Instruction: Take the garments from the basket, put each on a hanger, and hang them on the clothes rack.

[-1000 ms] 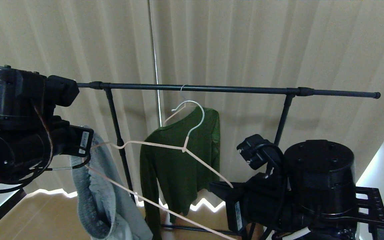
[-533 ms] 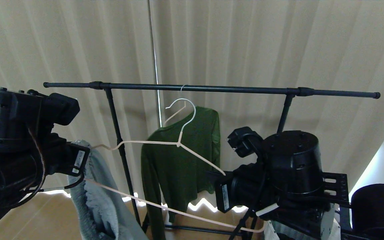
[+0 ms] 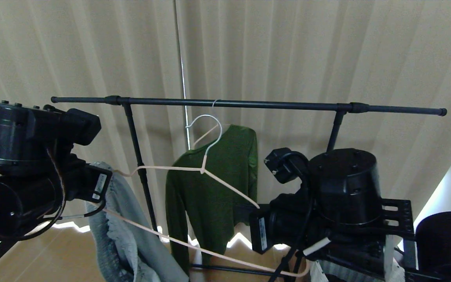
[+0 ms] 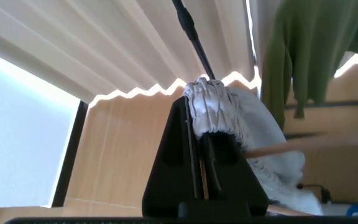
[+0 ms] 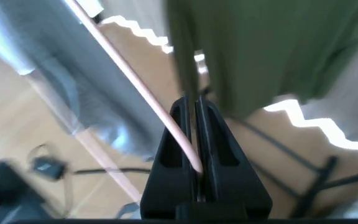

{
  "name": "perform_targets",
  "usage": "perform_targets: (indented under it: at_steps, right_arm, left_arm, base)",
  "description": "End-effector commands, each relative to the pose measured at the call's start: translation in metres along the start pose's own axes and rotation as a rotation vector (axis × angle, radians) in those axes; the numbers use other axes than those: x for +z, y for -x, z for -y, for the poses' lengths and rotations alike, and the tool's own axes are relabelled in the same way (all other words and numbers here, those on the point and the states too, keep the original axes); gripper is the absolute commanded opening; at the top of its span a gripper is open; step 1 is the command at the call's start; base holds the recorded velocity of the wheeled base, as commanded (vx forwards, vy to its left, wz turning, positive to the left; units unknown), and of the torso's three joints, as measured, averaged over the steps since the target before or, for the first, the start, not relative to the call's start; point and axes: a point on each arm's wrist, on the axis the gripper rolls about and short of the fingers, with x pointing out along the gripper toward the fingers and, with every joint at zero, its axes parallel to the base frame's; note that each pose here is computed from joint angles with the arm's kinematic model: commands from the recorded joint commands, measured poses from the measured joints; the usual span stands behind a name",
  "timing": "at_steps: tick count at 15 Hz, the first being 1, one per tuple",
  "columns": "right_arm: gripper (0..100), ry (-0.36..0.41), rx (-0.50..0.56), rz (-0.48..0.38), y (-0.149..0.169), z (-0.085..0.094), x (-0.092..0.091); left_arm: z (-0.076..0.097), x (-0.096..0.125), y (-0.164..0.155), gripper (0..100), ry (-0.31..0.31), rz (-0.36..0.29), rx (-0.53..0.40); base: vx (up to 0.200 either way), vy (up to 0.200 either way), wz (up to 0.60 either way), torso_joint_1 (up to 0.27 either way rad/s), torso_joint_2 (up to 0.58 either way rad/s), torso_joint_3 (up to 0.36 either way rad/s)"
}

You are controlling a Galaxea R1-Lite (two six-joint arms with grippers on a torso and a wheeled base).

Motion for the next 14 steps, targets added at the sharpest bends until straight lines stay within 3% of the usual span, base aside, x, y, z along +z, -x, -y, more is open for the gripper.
perform_targets:
  at_steps: [1,2,4,9,14]
  right_arm:
    - [0,0.001,0.169,-0.018,0.034,-0.009,-0.002]
    - [0,0.000,0.209,-0.031,0.039,-0.010,-0.004]
    - [0,0.000,0.189,-0.046,0.034,-0.009,-0.007]
    - [0,0.006,-0.012,-0.057,0.000,-0.006,-0.014]
    - [0,0.007,-0.060,-0.037,-0.020,-0.009,-0.008]
  left_arm:
    - [0.004,-0.001,-0.015,0,-0.005,-0.029,0.009]
    - [0.005,-0.001,-0.017,0,-0.005,-0.029,0.009]
    - [0.006,0.001,-0.017,0,-0.003,-0.025,0.009]
    - [-0.002,0.016,-0.023,0,-0.007,-0.012,0.047]
    - [-0.010,0.033,-0.036,0,-0.060,-0.063,0.099]
  base:
    - [0.000,0.000,0.00,0.000,0.00,0.000]
    - [0.000,0.000,0.00,0.000,0.00,0.000]
    - [0.000,0.000,0.00,0.000,0.00,0.000]
    - [0.000,0.000,0.00,0.000,0.00,0.000]
    - [0.000,0.000,0.00,0.000,0.00,0.000]
